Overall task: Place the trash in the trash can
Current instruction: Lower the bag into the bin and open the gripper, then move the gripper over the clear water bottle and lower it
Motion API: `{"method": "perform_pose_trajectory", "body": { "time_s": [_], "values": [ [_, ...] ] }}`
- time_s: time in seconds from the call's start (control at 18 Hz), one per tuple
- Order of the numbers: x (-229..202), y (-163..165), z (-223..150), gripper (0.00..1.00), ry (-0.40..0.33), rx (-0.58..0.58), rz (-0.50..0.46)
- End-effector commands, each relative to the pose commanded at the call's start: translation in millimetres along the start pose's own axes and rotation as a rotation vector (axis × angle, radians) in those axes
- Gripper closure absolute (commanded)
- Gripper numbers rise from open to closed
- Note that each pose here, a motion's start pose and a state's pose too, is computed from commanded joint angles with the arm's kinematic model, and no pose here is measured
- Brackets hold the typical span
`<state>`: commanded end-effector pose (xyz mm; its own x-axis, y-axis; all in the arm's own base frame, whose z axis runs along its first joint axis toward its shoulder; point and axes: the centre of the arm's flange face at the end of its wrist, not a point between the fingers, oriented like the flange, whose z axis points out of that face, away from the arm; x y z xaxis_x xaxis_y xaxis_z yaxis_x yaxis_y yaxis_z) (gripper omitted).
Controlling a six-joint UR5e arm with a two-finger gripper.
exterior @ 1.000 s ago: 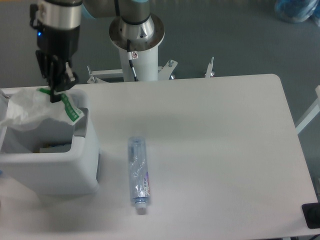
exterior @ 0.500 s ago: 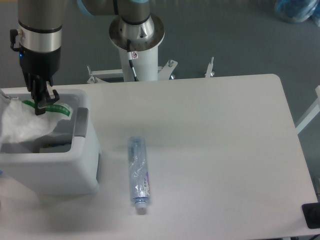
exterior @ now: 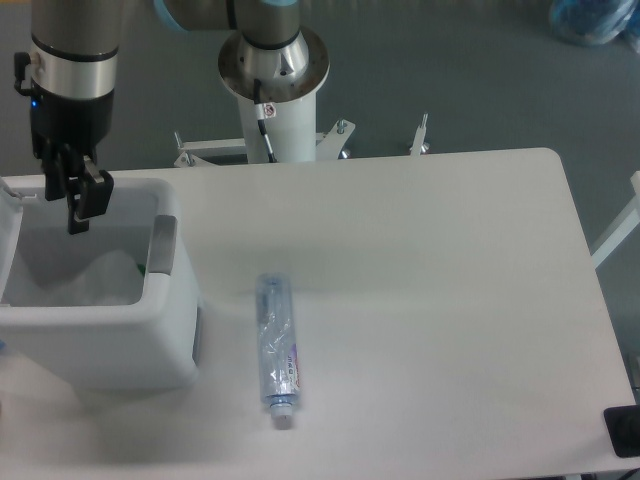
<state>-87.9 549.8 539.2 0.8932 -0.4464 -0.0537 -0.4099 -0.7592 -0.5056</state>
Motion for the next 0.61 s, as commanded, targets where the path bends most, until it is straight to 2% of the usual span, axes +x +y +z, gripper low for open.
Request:
{"method": "perform_pose_trajectory", "body": {
  "time_s": [0.11,0.17,0.28,0.39,0.5,0.61],
  "values": [
    [5,1,-15,0.27,-0.013,0.023,-0.002],
    [-9,10,-31,0.22,-0.046,0.039,-0.049],
    [-40,31,-53,0.09,-0.093,0.062,-0.183],
    [-72,56,-73,0.01,-0.116,0.105,-0.333],
    [-104,85,-88,0.01,-0.144,0.13,-0.471],
    [-129,101,-83,0.0,-0.164,0.139,-0.561]
  ]
}}
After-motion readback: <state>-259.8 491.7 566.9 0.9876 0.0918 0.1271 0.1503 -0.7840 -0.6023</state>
